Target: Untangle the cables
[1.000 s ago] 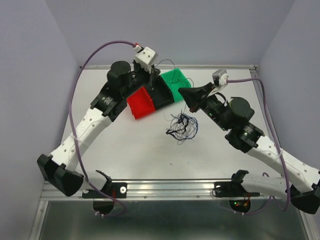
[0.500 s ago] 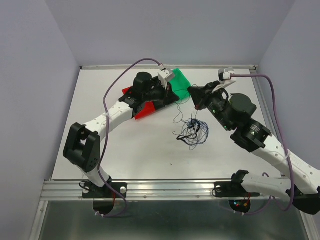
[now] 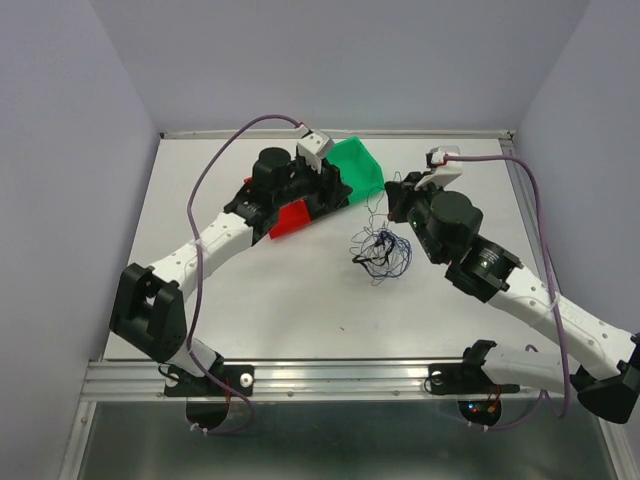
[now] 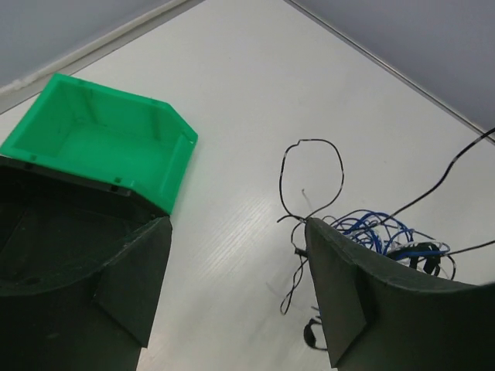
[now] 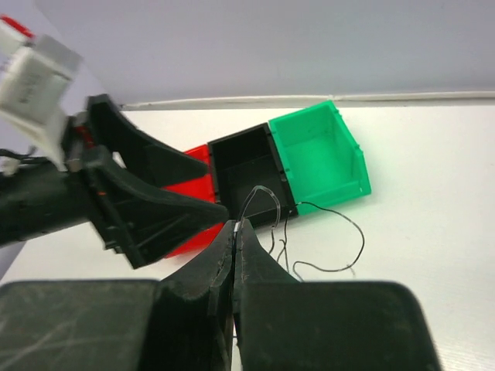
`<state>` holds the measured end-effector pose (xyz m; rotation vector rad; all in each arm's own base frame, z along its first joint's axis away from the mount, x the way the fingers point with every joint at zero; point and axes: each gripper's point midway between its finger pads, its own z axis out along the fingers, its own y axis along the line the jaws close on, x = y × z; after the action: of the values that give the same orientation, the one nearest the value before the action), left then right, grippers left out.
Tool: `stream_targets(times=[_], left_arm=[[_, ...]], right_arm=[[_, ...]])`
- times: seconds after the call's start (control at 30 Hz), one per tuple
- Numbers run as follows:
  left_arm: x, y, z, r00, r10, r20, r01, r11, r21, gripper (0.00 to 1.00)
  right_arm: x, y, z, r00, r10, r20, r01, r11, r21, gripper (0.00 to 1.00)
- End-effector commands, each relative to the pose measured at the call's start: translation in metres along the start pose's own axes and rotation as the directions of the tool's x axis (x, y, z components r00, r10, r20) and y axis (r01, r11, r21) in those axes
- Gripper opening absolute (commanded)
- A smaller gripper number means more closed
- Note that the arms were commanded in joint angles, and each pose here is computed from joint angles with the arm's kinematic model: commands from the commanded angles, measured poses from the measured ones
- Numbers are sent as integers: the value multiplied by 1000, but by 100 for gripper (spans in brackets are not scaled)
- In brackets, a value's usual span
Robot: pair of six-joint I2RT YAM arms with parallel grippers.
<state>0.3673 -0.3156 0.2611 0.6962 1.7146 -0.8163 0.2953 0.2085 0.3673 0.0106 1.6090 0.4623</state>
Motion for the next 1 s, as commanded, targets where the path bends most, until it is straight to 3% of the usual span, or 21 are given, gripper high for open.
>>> stream_targets(times=[0.0, 0.07, 0.1, 0.23, 0.4, 0.5, 0.73, 0.97], left_arm=[[-38, 3, -27, 988, 66, 136, -55, 995, -80, 77], [-36, -13, -32, 981, 120, 154, -122, 992, 7, 70], [-33, -43, -36, 970, 164, 180, -195, 966, 169, 69], [-8, -101, -43, 941, 255, 223, -321, 880, 350, 69], [0, -134, -55, 875, 338, 345, -454, 819, 350, 69], [-2, -140, -57, 867, 335, 368, -462, 818, 343, 69], [-8, -133, -34, 878, 315, 360, -431, 847, 310, 68], [3, -135, -3, 908, 282, 310, -383, 859, 341, 58]], right_arm=[[-5, -13, 7, 999, 24, 49, -29, 994, 105, 0], [-2, -14, 10, 999, 29, 44, -34, 993, 117, 1], [-4, -14, 10, 998, 30, 48, -36, 992, 120, 1], [-5, -10, 9, 998, 43, 48, -48, 994, 102, 0], [-6, -5, 8, 997, 60, 42, -63, 995, 71, 1], [-3, -1, 11, 997, 68, 33, -70, 996, 59, 1], [8, 17, 20, 995, 100, -12, -100, 995, 1, 1], [1, 26, 20, 992, 122, -8, -122, 992, -32, 0]])
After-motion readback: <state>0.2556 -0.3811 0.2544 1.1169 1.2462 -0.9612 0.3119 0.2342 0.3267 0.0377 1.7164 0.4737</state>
